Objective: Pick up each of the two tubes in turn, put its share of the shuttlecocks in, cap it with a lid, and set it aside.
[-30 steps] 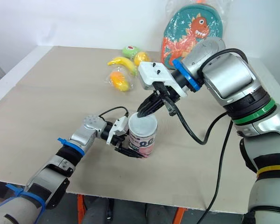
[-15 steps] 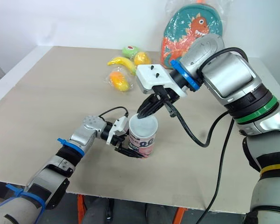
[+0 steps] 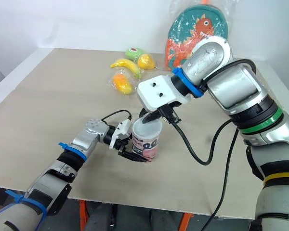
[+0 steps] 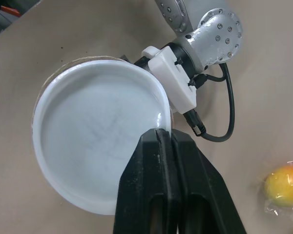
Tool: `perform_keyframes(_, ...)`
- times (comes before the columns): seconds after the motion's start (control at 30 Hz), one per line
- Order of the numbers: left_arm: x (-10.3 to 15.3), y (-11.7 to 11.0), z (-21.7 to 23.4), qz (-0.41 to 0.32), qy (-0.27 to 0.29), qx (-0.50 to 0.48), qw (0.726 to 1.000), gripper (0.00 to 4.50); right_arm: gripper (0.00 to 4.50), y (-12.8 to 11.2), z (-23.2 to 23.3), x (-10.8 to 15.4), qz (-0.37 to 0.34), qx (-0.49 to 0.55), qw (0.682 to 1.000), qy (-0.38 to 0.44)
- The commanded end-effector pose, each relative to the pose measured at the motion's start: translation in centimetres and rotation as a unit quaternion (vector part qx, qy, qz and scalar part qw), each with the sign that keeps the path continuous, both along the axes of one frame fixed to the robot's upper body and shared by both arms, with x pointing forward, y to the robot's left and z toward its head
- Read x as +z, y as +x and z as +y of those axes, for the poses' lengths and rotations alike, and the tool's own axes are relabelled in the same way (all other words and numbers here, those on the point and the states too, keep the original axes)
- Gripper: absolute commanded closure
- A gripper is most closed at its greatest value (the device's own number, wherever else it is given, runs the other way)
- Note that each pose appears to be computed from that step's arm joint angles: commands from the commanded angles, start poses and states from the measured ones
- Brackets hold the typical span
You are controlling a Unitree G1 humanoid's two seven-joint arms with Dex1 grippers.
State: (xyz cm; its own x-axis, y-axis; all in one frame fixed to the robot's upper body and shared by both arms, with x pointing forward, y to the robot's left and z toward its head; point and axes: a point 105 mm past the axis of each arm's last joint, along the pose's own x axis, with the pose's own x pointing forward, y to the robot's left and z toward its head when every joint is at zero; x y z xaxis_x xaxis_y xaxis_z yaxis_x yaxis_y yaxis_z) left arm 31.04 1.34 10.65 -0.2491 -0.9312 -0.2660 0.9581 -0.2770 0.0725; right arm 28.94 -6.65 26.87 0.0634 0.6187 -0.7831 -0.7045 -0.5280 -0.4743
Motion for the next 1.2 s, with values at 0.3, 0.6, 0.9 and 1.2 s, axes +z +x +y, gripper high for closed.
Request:
perform_keyframes(0.3,0.1,0.2,0.3,-0.001,0.005,0.002,1.000,1.54,0.04,-0.9,0.1,0.3,0.067,-0.011,0.997,0.022)
perform_keyframes(0.6,0.2,0.2,0.2,0.000,0.004,0.000,1.000,1.54,0.04,-0.1,0.6,3.6,0.051,-0.029,0.995,0.078)
perform_keyframes(0.9,0.2,0.2,0.1,0.000,0.003,0.001,1.000,1.54,0.04,-1.5,-0.2,5.0,0.035,-0.023,0.995,0.093)
perform_keyframes(1.2,0.0,0.2,0.2,0.004,0.004,0.002,1.000,1.54,0.04,-1.5,-2.8,2.7,0.003,-0.065,0.997,0.042)
